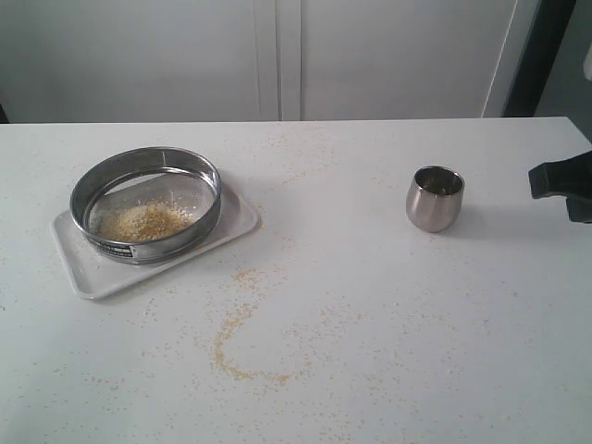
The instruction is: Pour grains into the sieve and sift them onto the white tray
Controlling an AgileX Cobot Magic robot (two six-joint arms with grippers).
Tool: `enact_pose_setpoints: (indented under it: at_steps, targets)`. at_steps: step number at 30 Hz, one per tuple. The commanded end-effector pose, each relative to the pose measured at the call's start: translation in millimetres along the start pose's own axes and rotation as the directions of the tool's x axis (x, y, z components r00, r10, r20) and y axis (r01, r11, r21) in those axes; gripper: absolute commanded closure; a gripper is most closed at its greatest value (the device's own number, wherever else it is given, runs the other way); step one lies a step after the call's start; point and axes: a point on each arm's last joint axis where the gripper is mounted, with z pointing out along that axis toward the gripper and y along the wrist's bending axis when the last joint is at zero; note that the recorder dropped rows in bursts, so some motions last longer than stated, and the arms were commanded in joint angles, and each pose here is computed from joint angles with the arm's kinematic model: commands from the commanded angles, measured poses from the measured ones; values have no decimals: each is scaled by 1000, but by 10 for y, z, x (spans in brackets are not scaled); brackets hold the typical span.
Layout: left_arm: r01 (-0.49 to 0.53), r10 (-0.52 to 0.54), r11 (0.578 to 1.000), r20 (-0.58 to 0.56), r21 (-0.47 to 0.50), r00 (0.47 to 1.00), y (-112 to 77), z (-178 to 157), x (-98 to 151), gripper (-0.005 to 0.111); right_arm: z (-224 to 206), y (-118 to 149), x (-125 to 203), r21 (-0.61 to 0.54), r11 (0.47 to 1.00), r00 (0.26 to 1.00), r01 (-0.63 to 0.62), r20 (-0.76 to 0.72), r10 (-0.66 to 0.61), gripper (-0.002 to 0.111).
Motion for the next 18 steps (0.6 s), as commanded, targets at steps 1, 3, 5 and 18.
enact_pose_setpoints:
  at_steps: [1, 3, 5, 18]
  targets:
    - [11, -11, 1000, 0, 0, 1000, -1, 1, 9, 107, -142, -26, 83, 15, 1000, 999, 3, 46, -4, 108]
    - [11, -11, 1000, 0, 0, 1000, -1, 1, 9, 107, -195, -42, 146, 32, 999, 997, 18, 70, -20, 108]
    - [11, -11, 1000, 0, 0, 1000, -1, 1, 9, 107, -234, -50, 215, 37, 999, 996, 23, 91, -26, 108]
    - [11, -11, 1000, 0, 0, 1000, -1, 1, 9, 107, -470, -64, 590, 31, 999, 948, 25, 317, -33, 108]
